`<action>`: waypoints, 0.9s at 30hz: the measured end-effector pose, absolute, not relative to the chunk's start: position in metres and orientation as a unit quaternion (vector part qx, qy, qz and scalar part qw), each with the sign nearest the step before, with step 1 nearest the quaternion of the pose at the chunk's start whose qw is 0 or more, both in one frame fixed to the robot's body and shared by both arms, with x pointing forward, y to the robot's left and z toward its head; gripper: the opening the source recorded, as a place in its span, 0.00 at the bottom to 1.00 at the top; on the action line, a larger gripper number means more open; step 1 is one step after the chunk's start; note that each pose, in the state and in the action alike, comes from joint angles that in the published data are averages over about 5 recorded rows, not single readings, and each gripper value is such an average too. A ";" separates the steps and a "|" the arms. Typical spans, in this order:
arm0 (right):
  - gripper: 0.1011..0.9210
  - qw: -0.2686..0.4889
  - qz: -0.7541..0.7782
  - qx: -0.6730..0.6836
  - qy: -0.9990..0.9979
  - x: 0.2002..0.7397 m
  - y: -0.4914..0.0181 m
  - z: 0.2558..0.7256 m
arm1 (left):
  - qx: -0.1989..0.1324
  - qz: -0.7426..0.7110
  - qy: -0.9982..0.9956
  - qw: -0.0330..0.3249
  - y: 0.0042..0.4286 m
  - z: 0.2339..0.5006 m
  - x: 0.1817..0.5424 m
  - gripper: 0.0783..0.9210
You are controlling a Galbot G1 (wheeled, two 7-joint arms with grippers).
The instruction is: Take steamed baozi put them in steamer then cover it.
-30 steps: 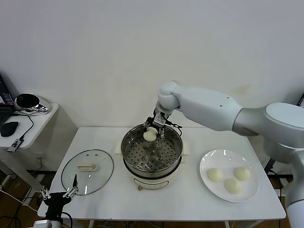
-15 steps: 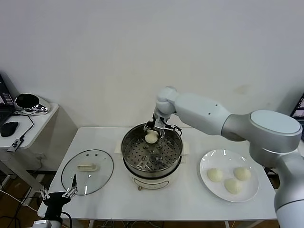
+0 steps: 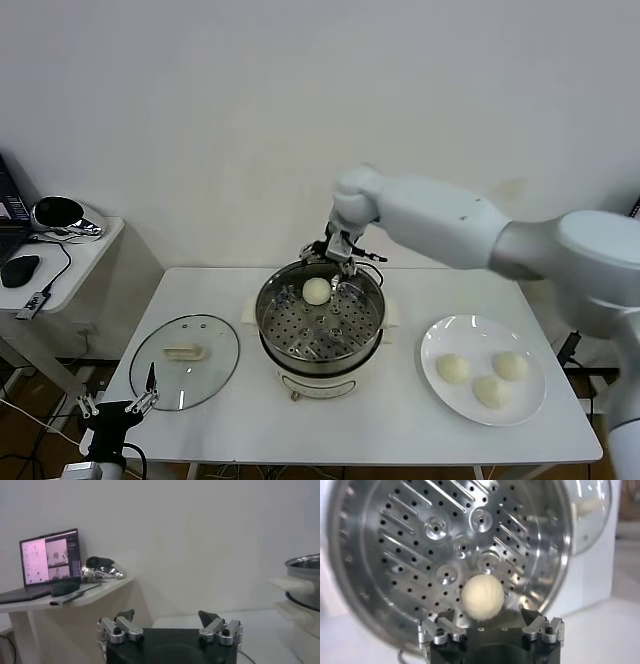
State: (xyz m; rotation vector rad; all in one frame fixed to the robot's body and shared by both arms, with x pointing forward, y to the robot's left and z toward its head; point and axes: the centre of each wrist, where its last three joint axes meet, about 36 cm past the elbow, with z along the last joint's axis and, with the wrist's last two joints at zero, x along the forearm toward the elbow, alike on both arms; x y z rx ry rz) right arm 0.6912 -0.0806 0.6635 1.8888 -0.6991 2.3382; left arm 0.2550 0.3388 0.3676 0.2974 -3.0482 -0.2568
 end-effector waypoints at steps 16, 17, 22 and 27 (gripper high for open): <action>0.88 0.254 0.666 0.532 -0.456 0.607 -0.243 0.679 | 0.088 -0.090 -0.992 0.021 0.339 0.375 0.262 0.88; 0.88 0.265 0.657 0.528 -0.468 0.601 -0.253 0.674 | 0.088 -0.090 -0.992 0.021 0.339 0.375 0.262 0.88; 0.88 0.312 0.616 0.510 -0.512 0.575 -0.293 0.642 | 0.091 -0.090 -0.992 0.022 0.340 0.374 0.262 0.88; 0.88 0.348 0.591 0.499 -0.530 0.557 -0.318 0.604 | 0.094 -0.092 -0.991 0.021 0.340 0.377 0.260 0.88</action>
